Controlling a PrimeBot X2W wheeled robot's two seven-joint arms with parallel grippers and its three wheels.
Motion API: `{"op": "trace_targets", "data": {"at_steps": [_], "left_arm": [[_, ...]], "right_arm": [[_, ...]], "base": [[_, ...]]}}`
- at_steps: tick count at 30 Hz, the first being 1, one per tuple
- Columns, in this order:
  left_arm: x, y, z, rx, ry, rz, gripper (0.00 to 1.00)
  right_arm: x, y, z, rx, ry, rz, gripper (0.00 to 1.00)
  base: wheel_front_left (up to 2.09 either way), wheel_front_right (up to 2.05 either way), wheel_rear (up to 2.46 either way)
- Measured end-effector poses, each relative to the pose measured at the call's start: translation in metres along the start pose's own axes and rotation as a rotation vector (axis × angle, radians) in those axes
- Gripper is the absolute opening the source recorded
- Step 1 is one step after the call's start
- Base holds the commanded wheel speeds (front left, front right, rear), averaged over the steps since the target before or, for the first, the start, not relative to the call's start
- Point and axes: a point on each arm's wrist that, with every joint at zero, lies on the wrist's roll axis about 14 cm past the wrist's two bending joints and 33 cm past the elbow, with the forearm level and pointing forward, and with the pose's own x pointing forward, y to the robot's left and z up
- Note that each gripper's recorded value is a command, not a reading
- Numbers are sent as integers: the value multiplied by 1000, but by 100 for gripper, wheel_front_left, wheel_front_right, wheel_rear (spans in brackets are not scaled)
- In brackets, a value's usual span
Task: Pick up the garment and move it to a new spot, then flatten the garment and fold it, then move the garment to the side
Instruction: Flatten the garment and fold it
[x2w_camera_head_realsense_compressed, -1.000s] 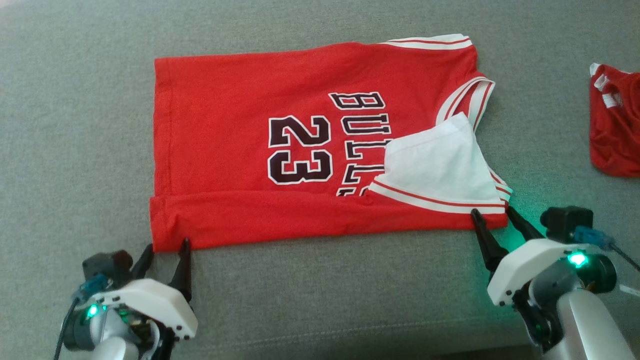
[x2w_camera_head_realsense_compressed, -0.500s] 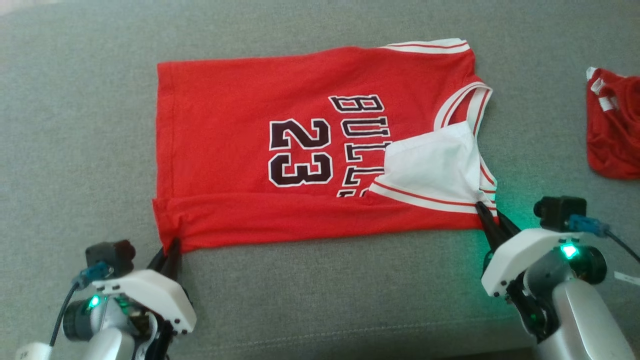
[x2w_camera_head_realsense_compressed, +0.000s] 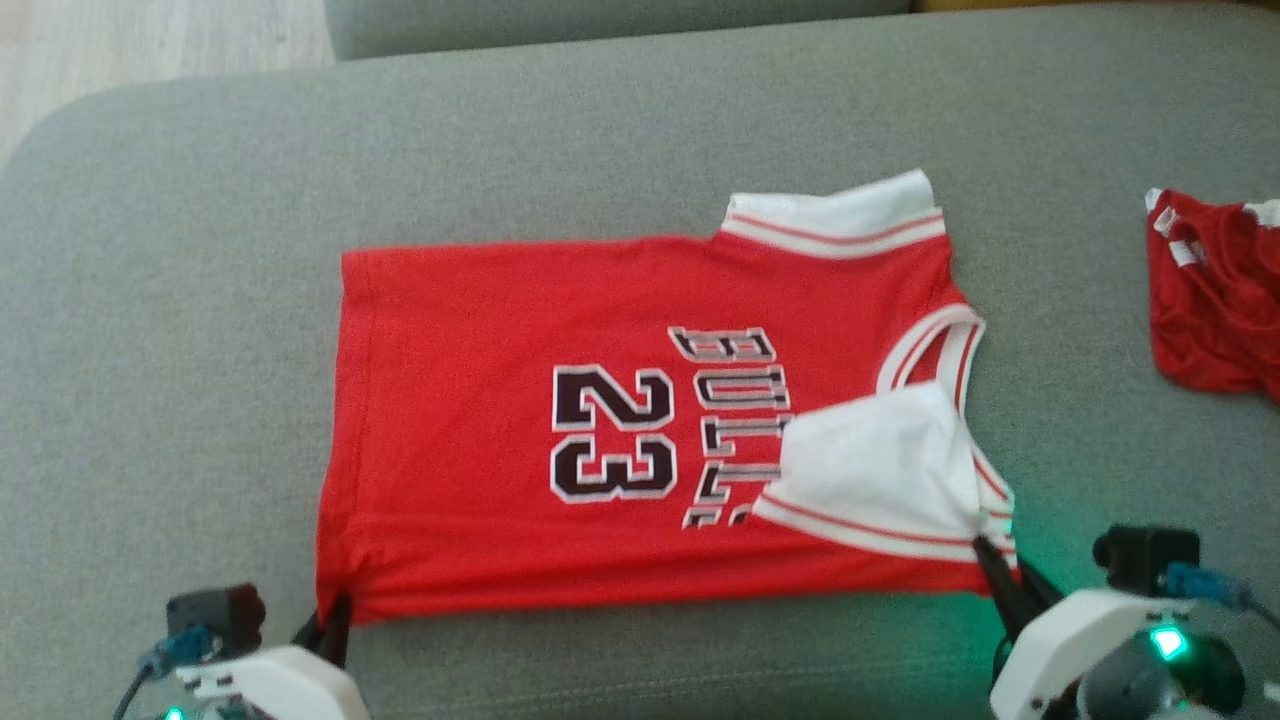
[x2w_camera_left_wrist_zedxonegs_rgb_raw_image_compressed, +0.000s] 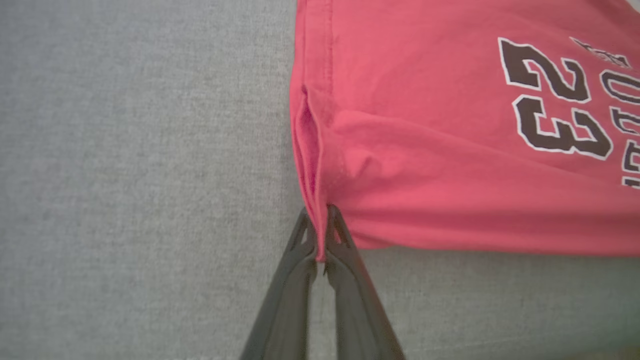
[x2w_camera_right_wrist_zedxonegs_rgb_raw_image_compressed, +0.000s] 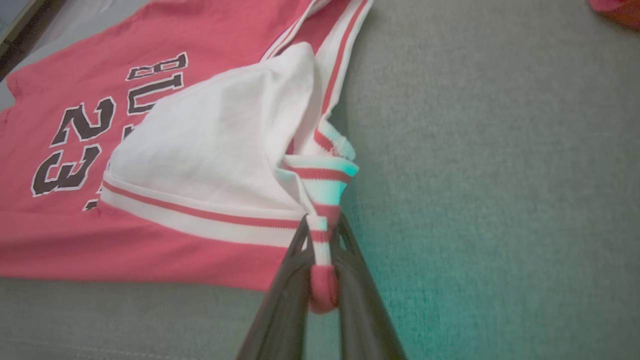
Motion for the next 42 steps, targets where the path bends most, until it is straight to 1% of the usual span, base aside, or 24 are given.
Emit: {"op": "trace_targets", "data": {"at_steps": [2,3,4,5,6,9,13,14,19,22,27,35,39,42], "left_arm": [[-5,1,-4,-2,7,7,0],[-7,2,-5,-2,7,9,0],[-8,3,-5,-3,6,15,43],[-8,3,-5,-3,8,15,100],[-9,3,-6,-3,10,17,100],[-9,6,-6,-3,-5,34,100],[-11,5,17,33,-141,60,100],[-11,5,17,33,-141,60,100],[-17,-8,70,98,-378,50,100],[-22,-17,97,116,-483,37,100],[-25,-23,113,128,-535,25,100],[-19,-26,121,138,-548,26,100],[-4,-33,128,152,-540,-3,100],[18,-45,145,169,-542,-53,100]], "right_arm": [[-5,3,-6,16,7,1,0],[-7,4,-8,21,13,3,4],[-8,5,-9,25,12,4,37],[-9,5,-8,28,9,6,94],[-9,5,-7,27,3,6,100],[-12,5,8,-2,-73,-1,100],[-19,9,50,-83,-264,0,100],[-19,9,50,-83,-264,0,100],[-33,24,101,-159,-475,37,100],[-41,33,121,-178,-551,60,100],[-48,40,133,-188,-595,77,100],[-48,39,134,-186,-591,71,100],[-43,38,136,-183,-587,69,100],[-34,39,141,-184,-585,73,100]], "base": [[0,0,0],[0,0,0],[0,0,0],[0,0,0],[0,0,0],[0,0,0],[0,0,0],[0,0,0],[0,0,0],[0,0,0],[0,0,0],[0,0,0],[0,0,0],[0,0,0]]}}
